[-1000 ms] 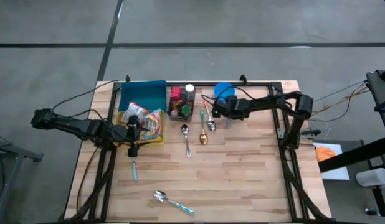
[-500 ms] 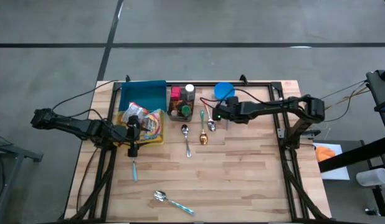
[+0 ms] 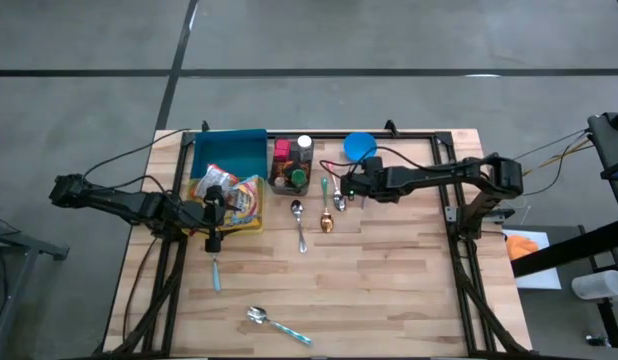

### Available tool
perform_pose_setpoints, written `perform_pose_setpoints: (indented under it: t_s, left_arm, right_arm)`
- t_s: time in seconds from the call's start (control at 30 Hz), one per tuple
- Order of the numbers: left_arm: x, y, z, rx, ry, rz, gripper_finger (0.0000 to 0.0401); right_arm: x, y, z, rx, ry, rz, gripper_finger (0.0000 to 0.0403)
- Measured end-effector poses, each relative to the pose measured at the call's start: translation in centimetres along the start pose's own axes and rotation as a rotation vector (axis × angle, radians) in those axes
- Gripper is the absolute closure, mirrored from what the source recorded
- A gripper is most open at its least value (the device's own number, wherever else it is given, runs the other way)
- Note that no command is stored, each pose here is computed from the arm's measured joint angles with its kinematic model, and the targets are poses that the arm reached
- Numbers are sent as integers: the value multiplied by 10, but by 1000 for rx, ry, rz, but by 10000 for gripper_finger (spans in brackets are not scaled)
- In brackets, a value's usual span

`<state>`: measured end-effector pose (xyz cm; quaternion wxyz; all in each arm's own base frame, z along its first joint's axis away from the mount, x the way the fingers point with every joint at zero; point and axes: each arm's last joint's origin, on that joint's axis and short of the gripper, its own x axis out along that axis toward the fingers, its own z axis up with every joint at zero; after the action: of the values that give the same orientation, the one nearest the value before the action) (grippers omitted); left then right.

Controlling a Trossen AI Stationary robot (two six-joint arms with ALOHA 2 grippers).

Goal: Pick & Place Food Item
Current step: Put the purple spoon into the blue bin

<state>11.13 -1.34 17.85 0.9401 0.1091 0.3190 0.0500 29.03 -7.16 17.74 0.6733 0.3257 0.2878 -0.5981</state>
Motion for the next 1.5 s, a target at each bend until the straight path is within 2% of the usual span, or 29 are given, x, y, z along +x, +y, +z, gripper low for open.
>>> perform_pose_setpoints:
  t_s: [0.4,0.67,0.9,1.1,1.5]
  left_arm:
    - [0,0,0,2,-1,0,130]
    - [0,0,0,2,0,0,130]
    - [0,0,0,2,-1,0,130]
    - [0,0,0,2,0,0,130]
    - [0,0,0,0,0,0,130]
  right_arm:
    - [-13,6,-7,-39,-71,45,394]
    - [-44,17,-4,-150,-244,185,394]
    - [-54,34,7,-217,-346,320,394]
    - [-63,50,17,-331,-449,469,394]
    - [-46,77,33,-451,-631,664,394]
